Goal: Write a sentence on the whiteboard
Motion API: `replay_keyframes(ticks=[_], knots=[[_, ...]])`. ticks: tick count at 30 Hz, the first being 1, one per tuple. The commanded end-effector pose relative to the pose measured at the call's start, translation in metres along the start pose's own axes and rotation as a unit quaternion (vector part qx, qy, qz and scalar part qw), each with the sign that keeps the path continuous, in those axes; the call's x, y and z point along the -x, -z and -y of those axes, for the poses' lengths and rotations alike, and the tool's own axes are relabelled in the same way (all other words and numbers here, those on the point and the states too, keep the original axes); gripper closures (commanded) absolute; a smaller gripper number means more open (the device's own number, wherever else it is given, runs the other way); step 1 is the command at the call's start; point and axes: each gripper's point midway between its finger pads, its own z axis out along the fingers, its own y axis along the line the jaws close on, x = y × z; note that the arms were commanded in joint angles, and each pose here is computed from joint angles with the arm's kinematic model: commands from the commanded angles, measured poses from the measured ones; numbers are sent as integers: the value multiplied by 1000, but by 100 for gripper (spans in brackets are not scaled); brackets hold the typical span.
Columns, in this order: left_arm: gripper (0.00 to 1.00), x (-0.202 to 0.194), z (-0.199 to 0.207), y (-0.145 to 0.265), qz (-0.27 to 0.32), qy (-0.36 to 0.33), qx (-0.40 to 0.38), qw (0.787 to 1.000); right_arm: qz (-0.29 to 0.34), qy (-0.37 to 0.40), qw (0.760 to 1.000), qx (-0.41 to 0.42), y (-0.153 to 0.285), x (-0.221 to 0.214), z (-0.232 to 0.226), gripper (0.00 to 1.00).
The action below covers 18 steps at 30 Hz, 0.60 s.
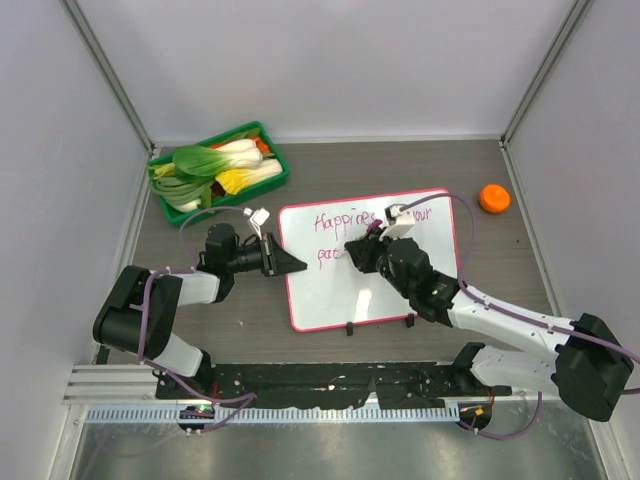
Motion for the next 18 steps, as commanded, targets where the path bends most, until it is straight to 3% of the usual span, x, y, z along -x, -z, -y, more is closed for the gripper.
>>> replay_keyframes(ticks=[1,11,18], knots=[[100,-16,-39,-1,-2,-6,80,997,19,0,1000,-23,4,9,9,99],[100,-16,-38,0,-2,-7,79,997,40,6,999,-23,2,26,3,99],[100,-16,-38,0,-1,-7,80,997,82,10,997,4,11,64,-17,99]])
